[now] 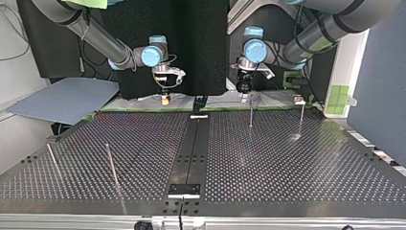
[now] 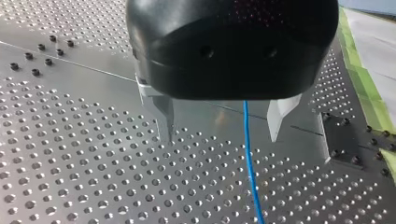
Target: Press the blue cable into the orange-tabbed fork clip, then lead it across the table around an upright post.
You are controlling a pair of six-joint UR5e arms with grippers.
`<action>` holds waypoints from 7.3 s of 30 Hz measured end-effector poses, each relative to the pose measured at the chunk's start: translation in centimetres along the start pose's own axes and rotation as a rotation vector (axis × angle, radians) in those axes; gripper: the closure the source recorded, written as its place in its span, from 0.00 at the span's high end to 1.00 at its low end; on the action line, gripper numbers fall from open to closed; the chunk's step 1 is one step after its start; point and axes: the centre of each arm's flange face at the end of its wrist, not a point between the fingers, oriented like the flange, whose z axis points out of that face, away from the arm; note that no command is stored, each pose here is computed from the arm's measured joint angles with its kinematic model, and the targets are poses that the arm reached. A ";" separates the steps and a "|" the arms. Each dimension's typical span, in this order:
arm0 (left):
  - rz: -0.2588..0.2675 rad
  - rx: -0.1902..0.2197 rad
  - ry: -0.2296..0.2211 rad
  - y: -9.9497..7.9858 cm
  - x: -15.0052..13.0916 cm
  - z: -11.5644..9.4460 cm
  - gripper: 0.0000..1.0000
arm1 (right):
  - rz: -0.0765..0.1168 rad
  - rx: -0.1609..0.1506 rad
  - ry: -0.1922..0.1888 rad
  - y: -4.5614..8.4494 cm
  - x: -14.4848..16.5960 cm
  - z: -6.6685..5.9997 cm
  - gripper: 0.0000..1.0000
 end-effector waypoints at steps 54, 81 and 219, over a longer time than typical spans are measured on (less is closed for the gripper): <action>0.047 -0.067 -0.008 -1.2 1.1 6.0 1.00 | -0.002 0.009 -0.008 -0.4 -0.4 -0.2 0.00; 0.082 -0.122 0.049 -1.8 1.8 8.8 1.00 | -0.004 0.011 -0.012 -0.4 -0.4 -0.3 0.00; -0.015 0.046 -0.326 -21.2 -34.9 -0.5 0.00 | 0.035 -0.020 0.339 1.3 44.4 -7.1 0.00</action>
